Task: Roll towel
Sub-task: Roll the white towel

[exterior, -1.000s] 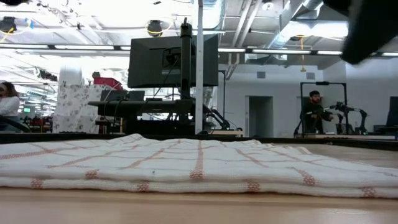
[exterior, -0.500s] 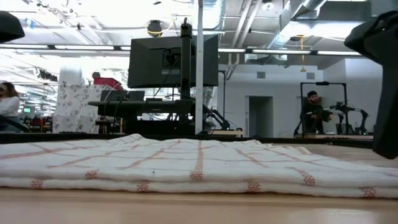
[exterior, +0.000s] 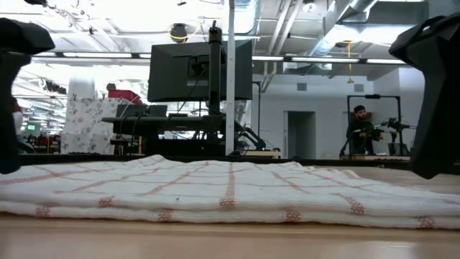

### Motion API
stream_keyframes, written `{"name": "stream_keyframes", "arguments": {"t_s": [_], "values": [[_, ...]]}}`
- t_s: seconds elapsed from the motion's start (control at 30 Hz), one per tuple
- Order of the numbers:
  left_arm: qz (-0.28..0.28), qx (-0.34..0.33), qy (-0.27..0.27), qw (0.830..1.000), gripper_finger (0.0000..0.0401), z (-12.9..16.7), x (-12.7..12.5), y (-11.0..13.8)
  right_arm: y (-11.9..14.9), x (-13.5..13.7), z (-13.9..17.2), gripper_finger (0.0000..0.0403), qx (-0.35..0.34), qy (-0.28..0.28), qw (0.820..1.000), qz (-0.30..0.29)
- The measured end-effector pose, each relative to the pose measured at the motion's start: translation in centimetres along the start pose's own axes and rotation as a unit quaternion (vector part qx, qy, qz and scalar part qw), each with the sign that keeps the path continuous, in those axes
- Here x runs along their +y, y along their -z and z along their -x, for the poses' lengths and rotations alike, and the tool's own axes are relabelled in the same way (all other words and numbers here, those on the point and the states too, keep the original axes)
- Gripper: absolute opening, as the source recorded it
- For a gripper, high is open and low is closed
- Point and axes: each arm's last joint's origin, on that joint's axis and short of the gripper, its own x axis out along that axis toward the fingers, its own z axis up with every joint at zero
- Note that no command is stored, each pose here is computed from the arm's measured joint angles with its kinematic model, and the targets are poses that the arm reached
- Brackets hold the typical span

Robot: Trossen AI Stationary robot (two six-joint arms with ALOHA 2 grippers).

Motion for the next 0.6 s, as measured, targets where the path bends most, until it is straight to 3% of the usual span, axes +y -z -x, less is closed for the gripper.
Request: {"name": "stream_keyframes", "arguments": {"t_s": [0.6], "values": [[-0.004,-0.006,0.014,1.0,0.0135,-0.2,-0.3,-0.1,1.6,-0.8,-1.3,0.0205,0.0,0.024,1.0,0.019]]}}
